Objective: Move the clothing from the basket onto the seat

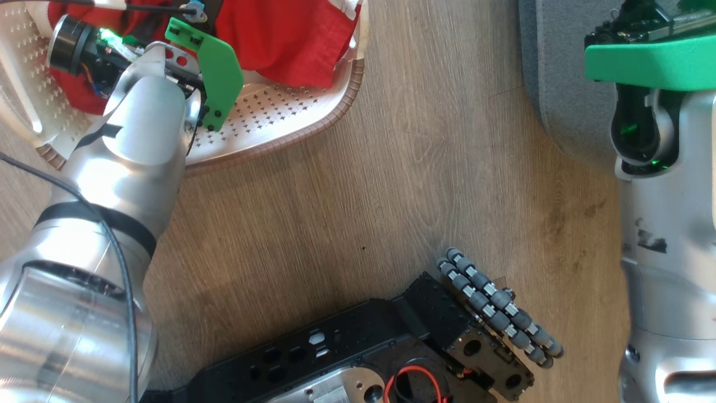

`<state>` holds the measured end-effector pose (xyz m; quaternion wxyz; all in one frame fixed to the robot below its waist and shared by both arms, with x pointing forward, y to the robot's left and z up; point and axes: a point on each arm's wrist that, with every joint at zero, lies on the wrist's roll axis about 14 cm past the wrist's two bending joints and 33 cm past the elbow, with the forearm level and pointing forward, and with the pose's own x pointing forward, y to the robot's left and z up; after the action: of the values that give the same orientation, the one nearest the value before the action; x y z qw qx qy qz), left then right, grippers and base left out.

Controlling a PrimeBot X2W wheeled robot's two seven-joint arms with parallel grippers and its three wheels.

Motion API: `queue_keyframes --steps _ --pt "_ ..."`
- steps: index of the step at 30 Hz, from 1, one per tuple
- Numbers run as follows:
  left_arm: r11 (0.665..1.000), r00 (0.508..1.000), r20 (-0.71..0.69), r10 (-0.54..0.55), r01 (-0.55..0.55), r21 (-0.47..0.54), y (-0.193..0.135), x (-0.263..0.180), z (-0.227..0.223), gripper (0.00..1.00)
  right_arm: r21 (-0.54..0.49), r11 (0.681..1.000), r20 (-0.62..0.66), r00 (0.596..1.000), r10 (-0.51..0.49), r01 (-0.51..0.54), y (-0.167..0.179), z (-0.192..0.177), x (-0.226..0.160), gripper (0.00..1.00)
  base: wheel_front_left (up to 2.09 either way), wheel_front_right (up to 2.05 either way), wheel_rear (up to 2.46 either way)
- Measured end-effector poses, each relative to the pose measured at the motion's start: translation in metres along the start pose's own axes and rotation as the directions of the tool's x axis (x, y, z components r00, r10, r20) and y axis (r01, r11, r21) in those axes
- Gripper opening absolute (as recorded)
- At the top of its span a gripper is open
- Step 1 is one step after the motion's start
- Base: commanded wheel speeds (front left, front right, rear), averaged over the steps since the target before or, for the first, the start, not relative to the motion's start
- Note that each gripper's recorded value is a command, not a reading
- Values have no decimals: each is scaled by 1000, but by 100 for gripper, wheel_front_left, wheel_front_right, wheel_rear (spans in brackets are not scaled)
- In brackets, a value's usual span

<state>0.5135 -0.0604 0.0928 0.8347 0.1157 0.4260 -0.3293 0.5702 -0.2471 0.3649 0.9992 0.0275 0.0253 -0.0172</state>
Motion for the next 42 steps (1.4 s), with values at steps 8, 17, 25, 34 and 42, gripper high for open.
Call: queue_keyframes --steps 8,17,25,34,42 --pt "1000 998 -55 13 -12 19 2 -3 -13 100 7 1000 -11 1000 -4 4 0 -5 -4 100 0 0 0" --pt "1000 1000 14 11 -11 -4 2 -6 0 0 4 1000 -7 1000 -3 3 1 -2 -5 100 0 0 0" --pt "998 983 181 7 3 -57 -1 -14 41 0 8 1000 27 1000 -6 6 0 17 -1 100 0 0 0" --pt "987 954 299 9 39 -154 -7 -61 71 0 20 1000 101 995 10 -12 5 60 1 100 0 0 0" --pt "971 879 469 87 30 -237 2 -130 131 0 25 999 117 993 30 -33 12 87 -20 100 0 0 0"
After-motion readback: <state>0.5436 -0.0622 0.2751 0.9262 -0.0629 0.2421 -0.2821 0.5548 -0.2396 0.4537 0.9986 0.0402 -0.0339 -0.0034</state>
